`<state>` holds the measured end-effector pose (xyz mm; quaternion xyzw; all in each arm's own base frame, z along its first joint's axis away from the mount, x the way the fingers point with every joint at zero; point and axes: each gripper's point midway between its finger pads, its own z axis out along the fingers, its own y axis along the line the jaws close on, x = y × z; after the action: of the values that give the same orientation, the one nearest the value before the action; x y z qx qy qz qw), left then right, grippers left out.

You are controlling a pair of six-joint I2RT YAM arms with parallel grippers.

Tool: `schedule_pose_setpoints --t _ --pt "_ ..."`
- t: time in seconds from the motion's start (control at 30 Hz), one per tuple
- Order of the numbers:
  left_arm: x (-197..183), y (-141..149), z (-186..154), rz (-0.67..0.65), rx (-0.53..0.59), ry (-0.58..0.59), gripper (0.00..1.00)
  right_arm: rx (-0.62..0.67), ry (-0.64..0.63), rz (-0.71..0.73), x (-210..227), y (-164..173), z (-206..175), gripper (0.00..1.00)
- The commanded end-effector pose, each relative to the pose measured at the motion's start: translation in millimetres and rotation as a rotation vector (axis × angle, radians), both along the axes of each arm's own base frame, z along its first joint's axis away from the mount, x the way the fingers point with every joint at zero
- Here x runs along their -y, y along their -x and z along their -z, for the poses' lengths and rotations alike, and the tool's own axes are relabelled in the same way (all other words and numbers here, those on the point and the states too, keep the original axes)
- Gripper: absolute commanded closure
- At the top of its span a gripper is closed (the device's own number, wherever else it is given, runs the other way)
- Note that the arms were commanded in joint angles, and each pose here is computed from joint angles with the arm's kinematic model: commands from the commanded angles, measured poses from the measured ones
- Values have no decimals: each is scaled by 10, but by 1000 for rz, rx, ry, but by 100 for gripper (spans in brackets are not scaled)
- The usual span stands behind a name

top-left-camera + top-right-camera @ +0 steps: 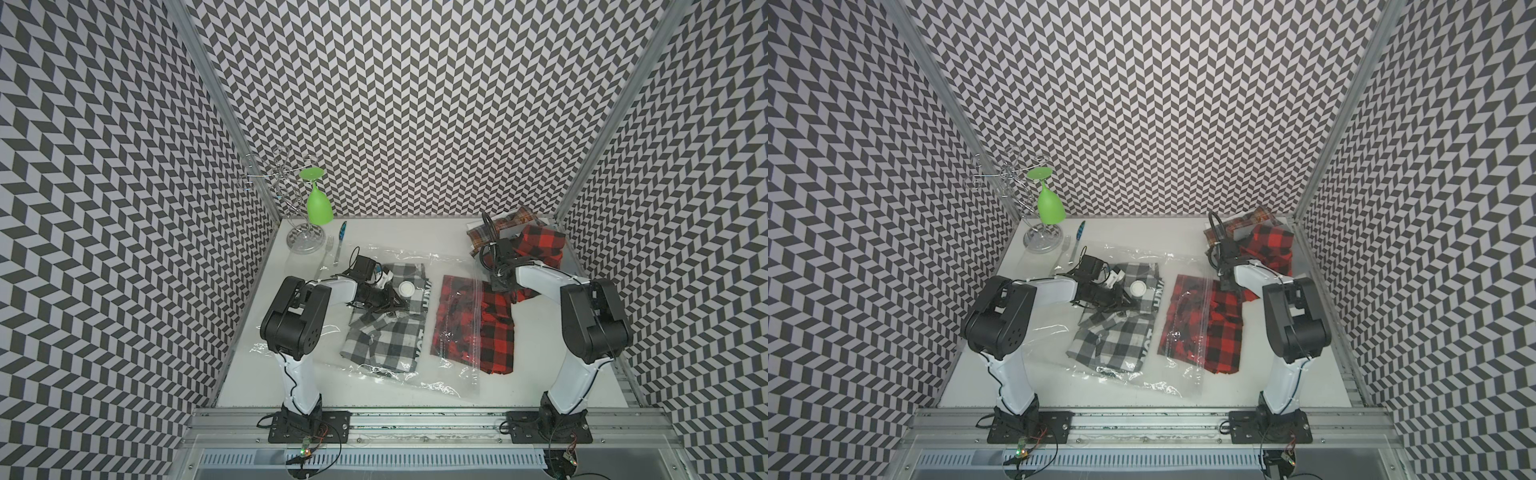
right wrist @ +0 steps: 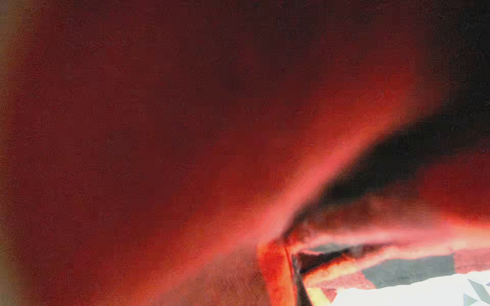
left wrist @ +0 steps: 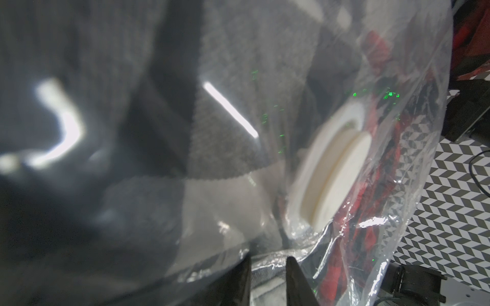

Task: Take the shirt out of the vacuum bag
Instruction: Place the shirt at the corner of the board.

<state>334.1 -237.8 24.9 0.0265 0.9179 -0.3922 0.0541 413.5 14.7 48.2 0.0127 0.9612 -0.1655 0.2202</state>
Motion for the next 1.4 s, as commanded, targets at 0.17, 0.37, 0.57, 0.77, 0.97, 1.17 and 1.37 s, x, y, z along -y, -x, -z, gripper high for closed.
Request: schedule_pose_setpoints --t 0.17,0.37,0.57,0.77,0.97,1.17,1.37 --pt "-336 359 585 -35 -156 -204 73 -1 -34 20 71 16 40 100" --pt "-340 350 566 -35 -153 -203 73 46 -83 23 40 -36 -171 100" --pt "-349 342 565 -36 -153 -203 73 111 -142 19 -28 -57 -494 100" --pt "-347 339 576 -37 -155 -204 73 157 -211 15 -82 -84 -786 100" --pt "-340 326 577 -38 -159 -203 73 194 -280 21 -61 -166 -1114 100" --pt "-339 315 567 -37 -158 -205 73 284 -468 103 136 -244 -1581 100" --pt "-336 310 574 -38 -161 -204 73 335 -633 109 206 -239 -1941 100"
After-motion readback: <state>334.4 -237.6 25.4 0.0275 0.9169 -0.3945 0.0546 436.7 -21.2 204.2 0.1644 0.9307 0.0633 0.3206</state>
